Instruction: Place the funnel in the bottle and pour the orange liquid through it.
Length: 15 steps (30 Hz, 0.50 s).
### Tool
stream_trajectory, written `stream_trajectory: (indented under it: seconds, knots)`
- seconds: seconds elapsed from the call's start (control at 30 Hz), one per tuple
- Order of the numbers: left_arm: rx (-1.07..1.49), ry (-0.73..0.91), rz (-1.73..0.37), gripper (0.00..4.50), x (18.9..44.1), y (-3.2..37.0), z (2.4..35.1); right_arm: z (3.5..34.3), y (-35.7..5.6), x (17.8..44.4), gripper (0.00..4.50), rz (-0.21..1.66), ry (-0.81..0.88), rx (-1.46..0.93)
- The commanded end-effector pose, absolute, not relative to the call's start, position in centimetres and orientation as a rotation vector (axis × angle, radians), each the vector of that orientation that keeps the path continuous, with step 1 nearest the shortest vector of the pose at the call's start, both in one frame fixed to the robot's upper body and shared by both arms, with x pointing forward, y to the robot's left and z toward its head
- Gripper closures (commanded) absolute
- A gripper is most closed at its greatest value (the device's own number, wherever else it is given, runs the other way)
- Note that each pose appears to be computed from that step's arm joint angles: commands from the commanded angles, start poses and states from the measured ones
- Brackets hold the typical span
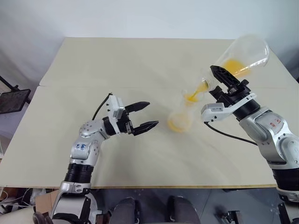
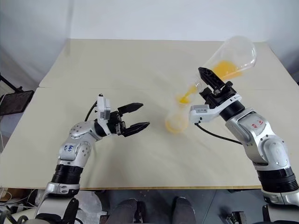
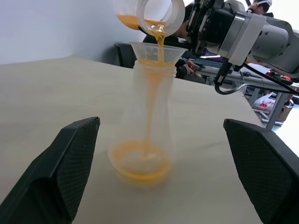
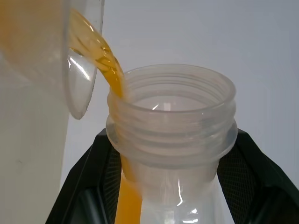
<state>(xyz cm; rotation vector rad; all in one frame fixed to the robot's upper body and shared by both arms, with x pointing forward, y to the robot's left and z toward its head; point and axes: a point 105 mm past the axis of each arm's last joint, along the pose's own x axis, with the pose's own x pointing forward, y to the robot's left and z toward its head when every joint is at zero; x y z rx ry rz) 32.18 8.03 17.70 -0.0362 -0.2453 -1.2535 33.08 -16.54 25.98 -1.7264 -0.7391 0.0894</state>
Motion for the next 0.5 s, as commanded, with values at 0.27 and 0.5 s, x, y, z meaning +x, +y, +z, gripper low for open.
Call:
stream_trajectory:
  seconds: [0.27, 0.5]
  knots:
    - [-0.035, -0.293, -1.267, 0.00, 31.58, 7.66, 18.51, 28.21, -16.46, 32.14, 2.08, 0.001, -0.829, -1.774]
    - [-0.037, -0.296, -1.267, 0.00, 31.57, 7.64, 18.53, 28.15, -16.40, 32.12, 2.08, -0.002, -0.831, -1.782]
